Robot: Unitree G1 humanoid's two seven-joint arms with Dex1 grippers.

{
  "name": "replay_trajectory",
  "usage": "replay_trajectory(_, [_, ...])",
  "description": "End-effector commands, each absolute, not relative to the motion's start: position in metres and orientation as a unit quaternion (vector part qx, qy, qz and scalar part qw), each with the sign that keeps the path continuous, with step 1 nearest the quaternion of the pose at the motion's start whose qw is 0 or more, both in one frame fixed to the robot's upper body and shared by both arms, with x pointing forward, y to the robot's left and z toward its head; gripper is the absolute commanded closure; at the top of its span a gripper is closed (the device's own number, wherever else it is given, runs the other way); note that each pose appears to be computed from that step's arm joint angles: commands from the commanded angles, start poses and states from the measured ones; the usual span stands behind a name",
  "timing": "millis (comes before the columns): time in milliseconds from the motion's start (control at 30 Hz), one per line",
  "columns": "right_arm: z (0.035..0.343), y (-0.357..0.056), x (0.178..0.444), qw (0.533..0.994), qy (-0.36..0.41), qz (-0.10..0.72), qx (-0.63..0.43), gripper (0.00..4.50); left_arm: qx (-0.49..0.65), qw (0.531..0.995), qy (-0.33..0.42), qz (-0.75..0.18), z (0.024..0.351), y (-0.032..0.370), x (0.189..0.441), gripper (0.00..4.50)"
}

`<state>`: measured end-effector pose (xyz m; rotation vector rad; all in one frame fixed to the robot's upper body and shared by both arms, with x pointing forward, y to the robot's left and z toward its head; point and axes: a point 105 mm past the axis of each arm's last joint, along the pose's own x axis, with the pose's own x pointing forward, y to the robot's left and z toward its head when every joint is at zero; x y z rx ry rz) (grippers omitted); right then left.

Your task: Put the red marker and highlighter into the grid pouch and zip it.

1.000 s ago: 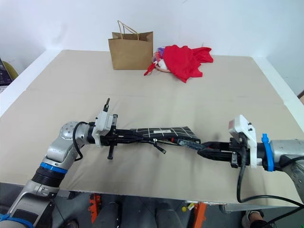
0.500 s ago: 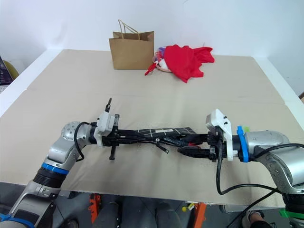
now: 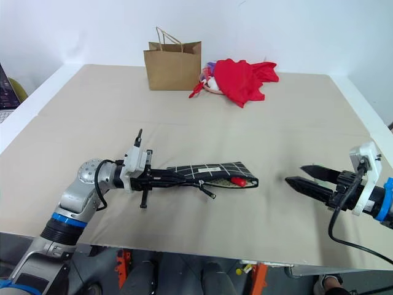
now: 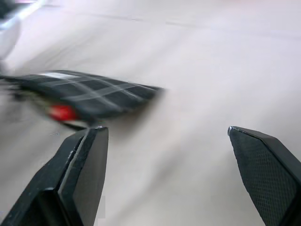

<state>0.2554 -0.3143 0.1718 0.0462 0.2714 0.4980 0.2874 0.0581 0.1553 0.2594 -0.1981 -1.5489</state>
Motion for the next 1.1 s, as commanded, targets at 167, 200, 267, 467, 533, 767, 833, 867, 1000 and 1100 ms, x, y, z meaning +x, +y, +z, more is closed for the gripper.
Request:
replay_trajectory(167, [0.145,-0.354,0.269,0.996,0.085,-0.005,-0.007,0.12,0.129,0.700,-0.112,-0.693,0.166,0.058,0.288,4.50])
replay_trajectory(200, [0.137,-0.356,0.269,0.996,0.091,-0.024,-0.002,0.12,0.130,0.699,-0.112,-0.694,0.166,0.058,0.287,4.50])
replay_trajectory(267, [0.118,-0.371,0.265,0.989,0.106,-0.099,-0.005,0.12,0.132,0.699,-0.112,-0.694,0.166,0.057,0.287,4.50])
replay_trajectory(467, [0.088,-0.380,0.256,0.976,0.138,-0.168,0.023,0.12,0.133,0.700,-0.112,-0.693,0.166,0.058,0.287,4.50])
replay_trajectory(533, [0.080,-0.378,0.254,0.974,0.152,-0.169,0.019,0.49,0.133,0.700,-0.110,-0.693,0.165,0.058,0.287,4.50])
replay_trajectory(767, [0.074,-0.370,0.254,0.974,0.178,-0.134,-0.028,3.36,0.135,0.702,-0.111,-0.690,0.166,0.058,0.290,4.50])
replay_trajectory(833, [0.075,-0.366,0.255,0.975,0.180,-0.122,-0.043,3.38,0.135,0.702,-0.112,-0.690,0.166,0.058,0.291,4.50])
replay_trajectory(867, [0.076,-0.366,0.256,0.975,0.181,-0.119,-0.051,3.38,0.135,0.702,-0.112,-0.690,0.166,0.058,0.291,4.50])
replay_trajectory(1000, [0.119,-0.325,0.272,0.993,0.105,0.030,-0.043,3.38,0.136,0.702,-0.111,-0.690,0.166,0.058,0.292,4.50])
replay_trajectory(1100, [0.166,-0.284,0.269,0.977,0.047,0.201,-0.051,3.38,0.136,0.700,-0.111,-0.693,0.166,0.058,0.292,4.50])
